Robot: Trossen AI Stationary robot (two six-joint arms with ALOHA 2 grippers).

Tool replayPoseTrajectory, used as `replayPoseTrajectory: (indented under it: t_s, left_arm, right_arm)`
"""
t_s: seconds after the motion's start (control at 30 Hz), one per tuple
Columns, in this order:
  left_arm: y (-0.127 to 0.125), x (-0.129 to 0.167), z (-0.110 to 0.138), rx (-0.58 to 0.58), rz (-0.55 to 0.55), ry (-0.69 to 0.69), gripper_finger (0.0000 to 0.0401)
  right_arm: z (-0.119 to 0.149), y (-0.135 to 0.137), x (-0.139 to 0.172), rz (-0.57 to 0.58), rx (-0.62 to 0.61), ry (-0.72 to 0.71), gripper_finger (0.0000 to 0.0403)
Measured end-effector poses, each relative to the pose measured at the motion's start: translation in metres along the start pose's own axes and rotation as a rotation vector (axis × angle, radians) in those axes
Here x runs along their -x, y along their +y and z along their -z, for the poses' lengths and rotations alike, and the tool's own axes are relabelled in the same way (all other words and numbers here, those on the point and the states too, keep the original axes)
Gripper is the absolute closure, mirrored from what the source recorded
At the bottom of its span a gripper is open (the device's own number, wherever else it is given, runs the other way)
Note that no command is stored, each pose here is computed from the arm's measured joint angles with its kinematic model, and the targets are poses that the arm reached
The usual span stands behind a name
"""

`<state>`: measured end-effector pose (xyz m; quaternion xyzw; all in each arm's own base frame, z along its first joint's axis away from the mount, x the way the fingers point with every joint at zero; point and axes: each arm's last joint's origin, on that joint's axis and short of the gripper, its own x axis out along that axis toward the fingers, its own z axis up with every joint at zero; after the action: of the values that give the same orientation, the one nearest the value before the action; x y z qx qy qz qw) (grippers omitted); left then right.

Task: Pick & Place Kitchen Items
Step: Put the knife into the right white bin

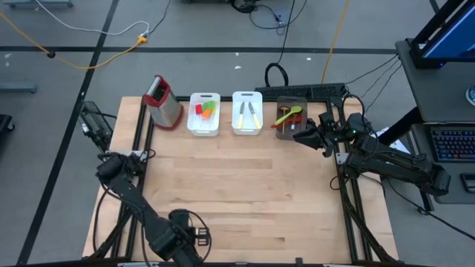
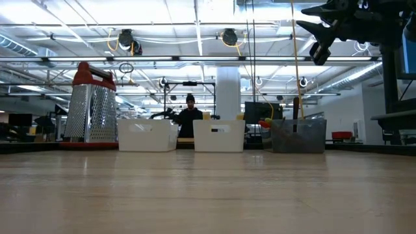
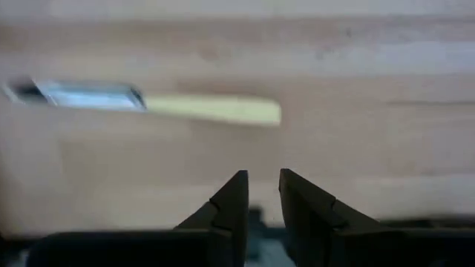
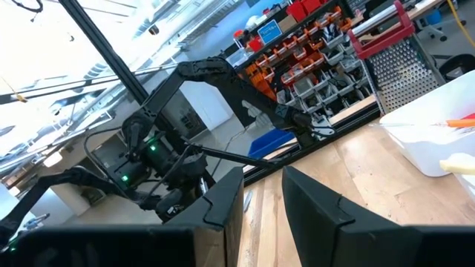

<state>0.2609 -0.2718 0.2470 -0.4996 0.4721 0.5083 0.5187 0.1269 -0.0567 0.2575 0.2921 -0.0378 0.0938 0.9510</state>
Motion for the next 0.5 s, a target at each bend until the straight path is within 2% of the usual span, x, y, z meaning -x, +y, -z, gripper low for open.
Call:
replayPoseTrajectory:
  t_s: [0.1,0.27,0.4,0.5]
  left_arm:
    - [0.007,-0.001,0.001,-0.113,-0.016,-0.056,0.0320]
    - [0.016,0.000,0.006,-0.376,-0.013,-0.087,0.0320]
    - [0.023,0.001,0.008,-0.402,-0.037,-0.108,0.0319]
    - [0.026,0.001,0.011,-0.309,-0.028,-0.108,0.0309]
  right_arm:
    - [0.000,0.000,0.000,0.000,0.000,0.000,0.0312]
    - [0.000,0.000,0.000,0.000,0.000,0.000,0.0312]
    - [0.000,0.000,0.000,0.000,0.000,0.000,0.0312]
    - [0.000,0.000,0.000,0.000,0.000,0.000,0.0312]
